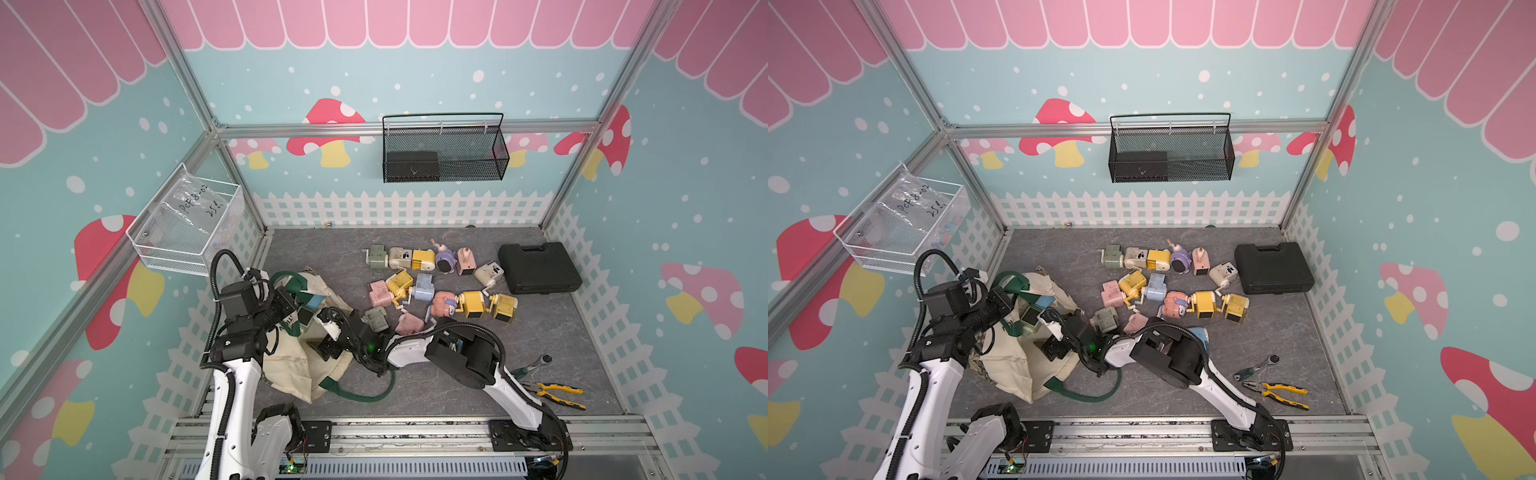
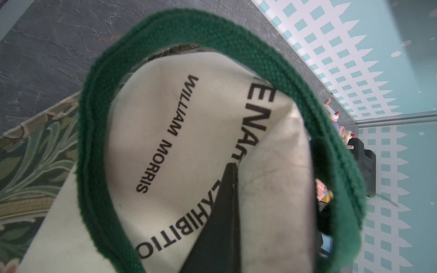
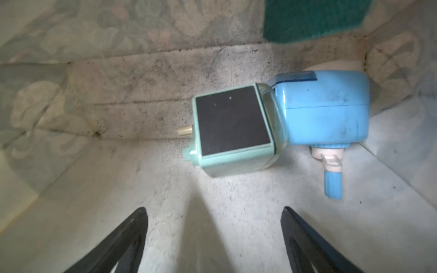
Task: Take out the pencil sharpeners from the tote bags
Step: Pick up the pencil sharpener from the canvas bag, then place the pencil sharpener at the center of the board.
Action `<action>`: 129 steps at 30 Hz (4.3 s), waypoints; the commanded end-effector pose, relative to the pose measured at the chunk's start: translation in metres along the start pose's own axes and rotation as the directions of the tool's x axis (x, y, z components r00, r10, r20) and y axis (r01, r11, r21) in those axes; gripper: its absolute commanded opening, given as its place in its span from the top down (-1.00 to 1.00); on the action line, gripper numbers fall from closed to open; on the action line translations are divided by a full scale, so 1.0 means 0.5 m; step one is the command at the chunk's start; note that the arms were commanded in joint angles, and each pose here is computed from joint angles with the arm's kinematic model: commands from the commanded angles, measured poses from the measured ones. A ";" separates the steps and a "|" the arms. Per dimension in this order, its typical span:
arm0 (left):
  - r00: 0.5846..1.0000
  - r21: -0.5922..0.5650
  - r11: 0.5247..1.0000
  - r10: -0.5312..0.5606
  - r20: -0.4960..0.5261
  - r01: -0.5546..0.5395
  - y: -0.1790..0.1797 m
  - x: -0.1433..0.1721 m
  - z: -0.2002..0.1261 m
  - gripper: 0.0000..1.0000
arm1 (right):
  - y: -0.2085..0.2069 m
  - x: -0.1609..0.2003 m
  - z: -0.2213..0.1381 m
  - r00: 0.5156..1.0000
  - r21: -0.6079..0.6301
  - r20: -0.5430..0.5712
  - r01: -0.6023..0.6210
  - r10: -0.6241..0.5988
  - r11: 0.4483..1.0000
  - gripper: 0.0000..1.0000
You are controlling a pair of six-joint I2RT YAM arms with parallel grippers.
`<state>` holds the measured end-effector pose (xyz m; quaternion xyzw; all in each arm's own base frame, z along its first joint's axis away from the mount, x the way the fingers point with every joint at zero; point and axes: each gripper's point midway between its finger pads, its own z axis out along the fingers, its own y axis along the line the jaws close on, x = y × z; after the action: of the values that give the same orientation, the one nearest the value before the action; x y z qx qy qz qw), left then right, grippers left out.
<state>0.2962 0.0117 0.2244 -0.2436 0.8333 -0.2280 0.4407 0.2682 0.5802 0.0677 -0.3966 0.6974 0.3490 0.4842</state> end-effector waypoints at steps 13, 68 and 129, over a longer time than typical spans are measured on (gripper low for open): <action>0.999 -0.017 1.000 -0.018 -0.040 0.018 0.017 0.022 0.009 1.00 | -0.056 -0.076 0.040 0.975 0.151 0.217 0.011 -0.044 0.988 -0.91; 0.999 -0.014 1.000 -0.017 -0.045 0.016 0.017 0.024 0.010 1.00 | 0.028 -0.106 0.041 0.962 -0.051 0.244 0.141 -0.124 0.989 -0.12; 1.000 -0.013 1.000 -0.008 -0.024 0.008 0.015 0.021 -0.001 1.00 | -0.419 -0.087 -0.841 0.943 0.712 0.137 -0.308 0.305 0.631 0.03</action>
<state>0.2962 0.0105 0.2248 -0.2409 0.8325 -0.2318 0.4419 0.2932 0.1613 0.2106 -0.1158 0.8250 0.1432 0.5343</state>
